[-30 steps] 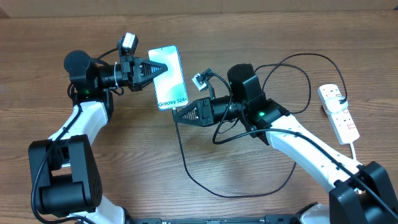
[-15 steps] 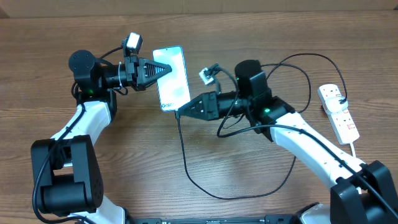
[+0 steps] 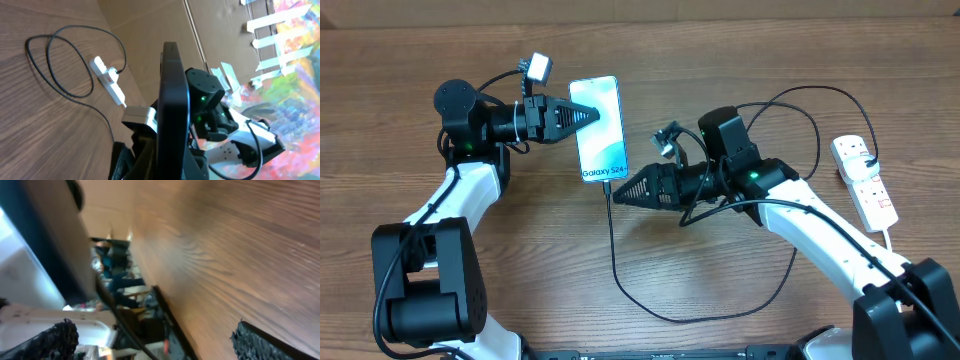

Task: Plug charger to phone and switch on socket
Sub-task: 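Insert the USB-C plug into the phone's bottom port with the right gripper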

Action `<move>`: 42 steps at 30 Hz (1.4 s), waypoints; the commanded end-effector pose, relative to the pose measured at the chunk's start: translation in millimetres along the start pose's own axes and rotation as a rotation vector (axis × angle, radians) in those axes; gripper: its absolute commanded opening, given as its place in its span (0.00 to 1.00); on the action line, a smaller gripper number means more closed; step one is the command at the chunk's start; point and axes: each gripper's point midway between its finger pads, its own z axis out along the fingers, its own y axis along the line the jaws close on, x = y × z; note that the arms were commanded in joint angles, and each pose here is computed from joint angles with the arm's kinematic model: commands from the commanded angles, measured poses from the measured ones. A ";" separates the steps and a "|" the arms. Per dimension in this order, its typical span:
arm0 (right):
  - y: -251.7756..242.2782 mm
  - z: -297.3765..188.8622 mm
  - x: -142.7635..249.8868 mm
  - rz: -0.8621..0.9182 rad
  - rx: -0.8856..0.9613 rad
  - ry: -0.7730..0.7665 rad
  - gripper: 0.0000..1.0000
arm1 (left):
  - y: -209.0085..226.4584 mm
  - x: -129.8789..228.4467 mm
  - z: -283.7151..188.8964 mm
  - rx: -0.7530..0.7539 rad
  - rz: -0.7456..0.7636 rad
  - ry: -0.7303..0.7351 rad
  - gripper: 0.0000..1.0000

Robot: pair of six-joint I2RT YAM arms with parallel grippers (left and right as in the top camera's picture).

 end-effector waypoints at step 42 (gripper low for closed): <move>45.8 13.9 -25.3 -0.347 0.709 -0.639 0.04 | 6.4 0.6 7.2 -0.004 -0.031 -0.006 0.04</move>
